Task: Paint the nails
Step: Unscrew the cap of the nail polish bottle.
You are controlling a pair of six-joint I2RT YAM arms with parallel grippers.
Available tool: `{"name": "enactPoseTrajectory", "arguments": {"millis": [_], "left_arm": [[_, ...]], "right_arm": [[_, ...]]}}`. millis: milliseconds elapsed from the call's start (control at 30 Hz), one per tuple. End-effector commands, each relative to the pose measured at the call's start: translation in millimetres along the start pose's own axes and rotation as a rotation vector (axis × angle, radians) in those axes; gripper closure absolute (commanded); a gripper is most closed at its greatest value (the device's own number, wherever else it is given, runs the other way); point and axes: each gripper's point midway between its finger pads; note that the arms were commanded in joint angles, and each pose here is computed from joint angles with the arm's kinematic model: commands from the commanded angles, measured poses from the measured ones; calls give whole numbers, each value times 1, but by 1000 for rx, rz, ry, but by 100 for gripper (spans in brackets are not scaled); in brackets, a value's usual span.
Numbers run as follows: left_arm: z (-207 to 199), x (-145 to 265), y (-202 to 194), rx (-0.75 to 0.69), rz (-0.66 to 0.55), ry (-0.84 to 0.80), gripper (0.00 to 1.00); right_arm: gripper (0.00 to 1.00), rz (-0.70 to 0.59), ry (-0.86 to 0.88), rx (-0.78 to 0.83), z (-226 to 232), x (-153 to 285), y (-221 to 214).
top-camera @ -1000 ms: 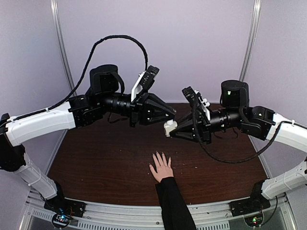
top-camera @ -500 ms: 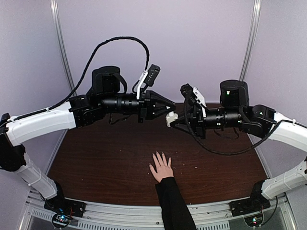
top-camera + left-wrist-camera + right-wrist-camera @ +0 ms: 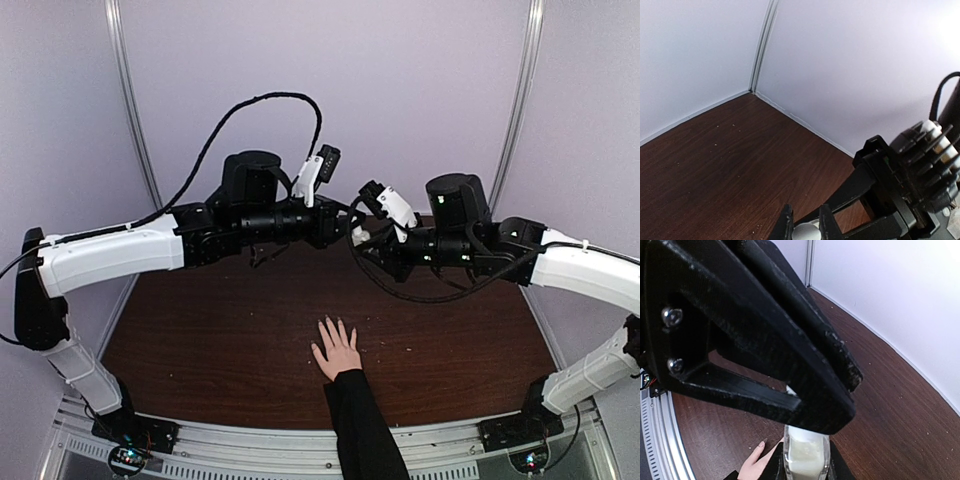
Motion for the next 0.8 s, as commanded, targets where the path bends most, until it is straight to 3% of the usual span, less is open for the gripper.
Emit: {"name": "enactPoseTrajectory", "arguments": {"millis": [0, 167, 300, 567, 767], "left_arm": [[20, -11, -6, 62, 5, 132, 100], [14, -8, 2, 55, -1, 110, 100], [6, 12, 19, 29, -28, 69, 74], [-23, 61, 41, -88, -39, -89, 42], [-58, 80, 24, -188, 55, -307, 40]], "right_arm": [[100, -96, -133, 3, -25, 9, 34], [100, -73, -99, 13, -19, 4, 26], [100, -66, -65, 21, -13, 9, 20], [100, -96, 144, 28, 19, 24, 17], [100, -156, 363, 45, 55, 47, 30]]}}
Point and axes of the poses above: each gripper's point midway between its finger pads, its own x axis back along the fingers, its own z axis along the line the jaws close on, y = z × x, and after that the axes turned 4 degrees about x, right-handed
